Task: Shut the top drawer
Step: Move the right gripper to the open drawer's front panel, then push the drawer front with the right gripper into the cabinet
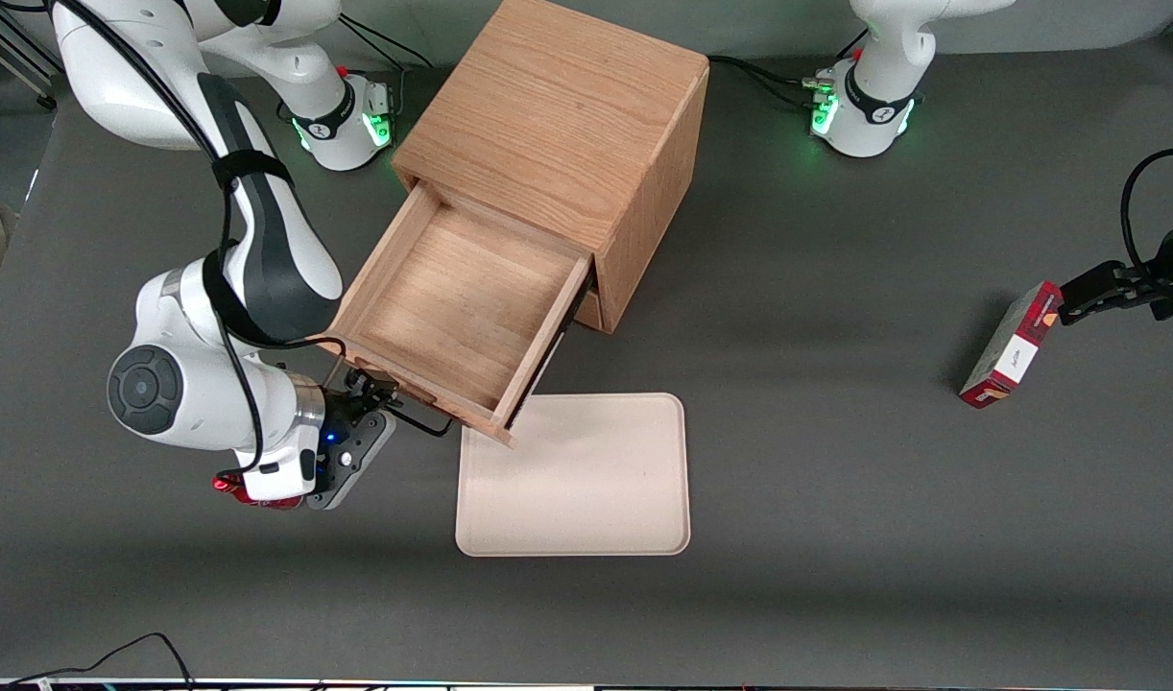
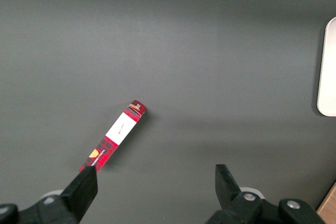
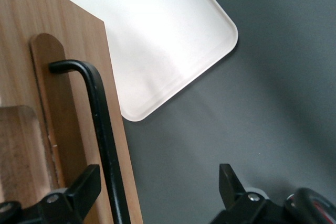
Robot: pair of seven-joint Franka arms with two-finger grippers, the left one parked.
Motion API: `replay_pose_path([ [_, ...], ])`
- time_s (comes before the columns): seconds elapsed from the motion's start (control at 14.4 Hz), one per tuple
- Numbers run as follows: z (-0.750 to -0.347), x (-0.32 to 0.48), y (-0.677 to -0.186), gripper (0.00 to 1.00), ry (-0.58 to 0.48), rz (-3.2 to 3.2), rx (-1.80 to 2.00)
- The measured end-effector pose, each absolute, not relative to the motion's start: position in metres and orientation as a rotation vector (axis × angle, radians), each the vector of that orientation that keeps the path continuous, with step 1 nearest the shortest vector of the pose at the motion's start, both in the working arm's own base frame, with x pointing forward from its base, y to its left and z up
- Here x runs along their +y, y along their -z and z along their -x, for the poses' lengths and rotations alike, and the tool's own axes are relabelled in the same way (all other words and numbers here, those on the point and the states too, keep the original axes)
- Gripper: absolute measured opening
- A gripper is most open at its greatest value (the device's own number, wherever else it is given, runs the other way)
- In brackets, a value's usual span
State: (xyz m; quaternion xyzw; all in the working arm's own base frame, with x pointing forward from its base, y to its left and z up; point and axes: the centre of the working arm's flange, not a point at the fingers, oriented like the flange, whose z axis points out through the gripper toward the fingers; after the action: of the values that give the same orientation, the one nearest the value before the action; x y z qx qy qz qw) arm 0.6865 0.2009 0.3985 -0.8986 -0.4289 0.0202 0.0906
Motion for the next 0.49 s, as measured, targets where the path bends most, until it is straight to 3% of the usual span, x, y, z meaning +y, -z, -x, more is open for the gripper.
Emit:
replay_pose_path([
  [0.49, -0.6849, 0.2044, -0.3897, 1.00, -0.080, 2.670, -1.181],
])
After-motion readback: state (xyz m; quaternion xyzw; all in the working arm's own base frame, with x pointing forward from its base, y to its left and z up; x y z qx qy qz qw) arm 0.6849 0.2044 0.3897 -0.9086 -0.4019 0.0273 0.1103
